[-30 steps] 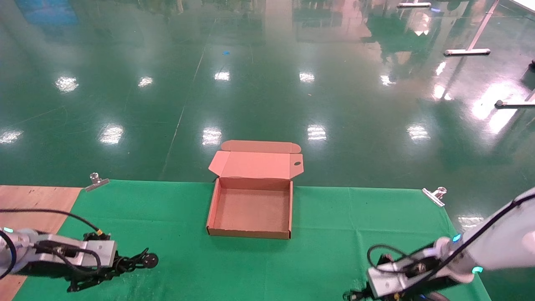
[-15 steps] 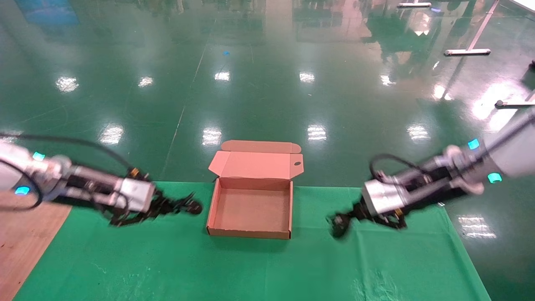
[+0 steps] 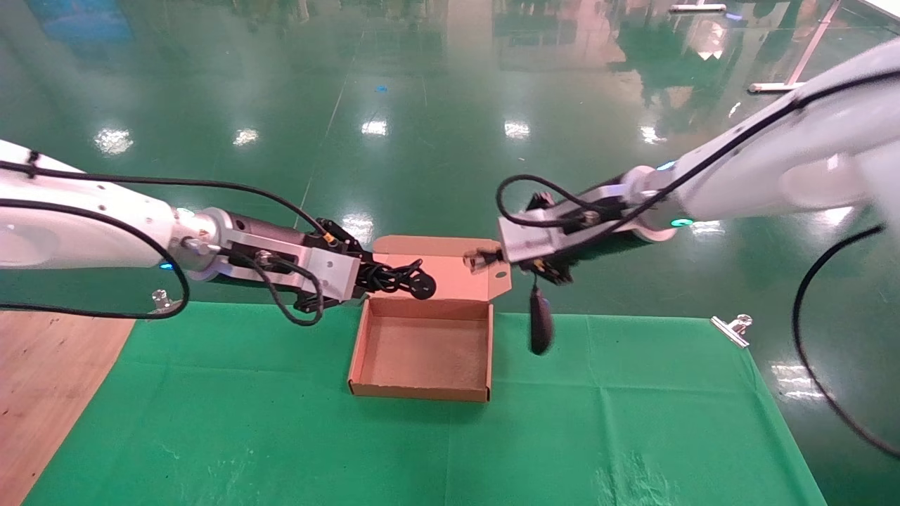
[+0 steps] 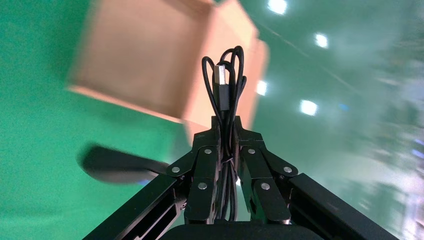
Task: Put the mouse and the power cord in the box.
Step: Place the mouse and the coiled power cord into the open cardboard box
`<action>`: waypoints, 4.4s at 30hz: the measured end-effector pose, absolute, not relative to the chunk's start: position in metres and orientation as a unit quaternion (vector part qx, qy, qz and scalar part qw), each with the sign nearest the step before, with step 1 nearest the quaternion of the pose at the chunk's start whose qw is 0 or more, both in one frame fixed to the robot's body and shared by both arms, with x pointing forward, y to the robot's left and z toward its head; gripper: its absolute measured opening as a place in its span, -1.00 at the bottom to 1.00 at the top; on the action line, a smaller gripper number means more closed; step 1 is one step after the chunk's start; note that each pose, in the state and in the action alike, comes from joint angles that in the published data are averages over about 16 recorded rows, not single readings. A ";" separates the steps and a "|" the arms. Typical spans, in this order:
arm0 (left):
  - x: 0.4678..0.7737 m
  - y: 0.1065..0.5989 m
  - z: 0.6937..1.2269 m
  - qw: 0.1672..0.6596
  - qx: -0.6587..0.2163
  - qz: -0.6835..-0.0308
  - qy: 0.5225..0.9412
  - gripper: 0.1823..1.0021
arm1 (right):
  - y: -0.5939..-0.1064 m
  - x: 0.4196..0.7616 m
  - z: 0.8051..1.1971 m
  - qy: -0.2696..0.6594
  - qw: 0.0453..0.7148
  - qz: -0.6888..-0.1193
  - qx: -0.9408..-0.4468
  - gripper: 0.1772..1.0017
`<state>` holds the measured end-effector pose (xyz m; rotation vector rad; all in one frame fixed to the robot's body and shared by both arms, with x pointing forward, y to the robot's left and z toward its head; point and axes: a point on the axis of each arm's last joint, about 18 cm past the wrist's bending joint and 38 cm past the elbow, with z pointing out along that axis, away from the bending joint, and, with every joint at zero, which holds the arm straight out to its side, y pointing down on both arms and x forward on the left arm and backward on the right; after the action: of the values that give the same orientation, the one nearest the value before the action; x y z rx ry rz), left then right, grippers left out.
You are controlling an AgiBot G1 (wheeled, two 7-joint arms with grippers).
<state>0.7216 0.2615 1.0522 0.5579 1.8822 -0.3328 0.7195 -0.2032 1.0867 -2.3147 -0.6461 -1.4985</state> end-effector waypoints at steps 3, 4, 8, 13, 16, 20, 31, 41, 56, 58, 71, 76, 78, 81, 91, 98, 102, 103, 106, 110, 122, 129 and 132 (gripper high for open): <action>0.733 0.257 1.050 0.559 0.231 -0.130 0.786 -0.53 | -0.195 0.727 1.088 -0.220 0.155 -0.545 -0.794 -0.90; 0.736 0.255 1.049 0.564 0.231 -0.126 0.783 -0.53 | -0.192 0.729 1.088 -0.218 0.155 -0.551 -0.790 -0.90; 0.752 0.248 1.040 0.588 0.224 -0.110 0.769 -0.53 | -0.188 0.735 1.088 -0.210 0.153 -0.568 -0.781 -0.90; 0.770 0.233 1.019 0.625 0.217 -0.100 0.743 -0.53 | -0.190 0.739 1.086 -0.197 0.151 -0.573 -0.781 -0.90; 0.778 0.222 1.003 0.648 0.213 -0.103 0.724 -0.53 | -0.196 0.739 1.086 -0.188 0.150 -0.570 -0.786 -0.90; 0.783 0.209 0.977 0.670 0.200 -0.117 0.705 -0.53 | -0.207 0.737 1.085 -0.175 0.153 -0.561 -0.795 -0.90; 0.780 0.183 0.911 0.666 0.185 -0.157 0.705 -0.54 | -0.237 0.717 1.087 -0.167 0.184 -0.518 -0.818 -0.90; 0.779 0.174 0.892 0.641 0.189 -0.158 0.727 -0.53 | -0.254 0.706 1.080 -0.173 0.205 -0.497 -0.825 -0.90; 0.779 0.168 0.896 0.639 0.173 -0.169 0.730 -0.29 | -0.247 0.698 1.064 -0.191 0.228 -0.464 -0.834 -0.90; 0.780 0.170 0.898 0.638 0.162 -0.181 0.730 -0.24 | -0.243 0.697 1.063 -0.195 0.230 -0.459 -0.836 -0.90; 0.775 0.225 0.928 0.629 0.060 -0.292 0.718 0.38 | -0.207 0.707 1.062 -0.208 0.231 -0.467 -0.828 -0.90; 0.766 0.264 0.935 0.627 0.035 -0.321 0.708 0.61 | -0.191 0.719 1.060 -0.201 0.235 -0.491 -0.814 -0.90; 0.762 0.280 0.936 0.628 0.028 -0.328 0.705 0.69 | -0.183 0.723 1.058 -0.198 0.238 -0.500 -0.809 -0.90; 0.755 0.302 0.936 0.629 0.017 -0.335 0.701 0.79 | -0.171 0.729 1.052 -0.195 0.244 -0.512 -0.801 -0.90; 0.739 0.357 0.927 0.633 -0.013 -0.334 0.698 0.97 | -0.132 0.733 1.007 -0.203 0.251 -0.501 -0.802 -0.90; 0.732 0.378 0.921 0.638 -0.025 -0.329 0.696 1.00 | -0.120 0.732 0.968 -0.206 0.241 -0.474 -0.821 -0.90; 0.730 0.384 0.919 0.641 -0.027 -0.326 0.695 1.00 | -0.119 0.733 0.953 -0.202 0.237 -0.466 -0.828 -0.90; 0.729 0.385 0.919 0.641 -0.028 -0.325 0.694 1.00 | -0.119 0.733 0.951 -0.201 0.236 -0.465 -0.829 -0.90; 0.729 0.387 0.918 0.642 -0.029 -0.326 0.693 1.00 | -0.119 0.734 0.946 -0.199 0.234 -0.463 -0.832 -0.90; 0.728 0.387 0.918 0.642 -0.030 -0.327 0.693 1.00 | -0.118 0.734 0.943 -0.197 0.234 -0.462 -0.832 -0.89; 0.729 0.386 0.918 0.642 -0.029 -0.326 0.693 1.00 | -0.119 0.734 0.946 -0.197 0.233 -0.463 -0.832 -0.71; 0.729 0.385 0.918 0.642 -0.028 -0.326 0.693 1.00 | -0.120 0.734 0.947 -0.198 0.232 -0.464 -0.832 -0.46; 0.729 0.385 0.918 0.642 -0.028 -0.326 0.694 1.00 | -0.121 0.734 0.947 -0.197 0.233 -0.463 -0.832 -0.34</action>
<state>0.7290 0.3852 0.9180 -0.0638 1.5809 -0.7429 0.7342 -0.1205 0.9475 -2.2842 -0.5413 -1.2729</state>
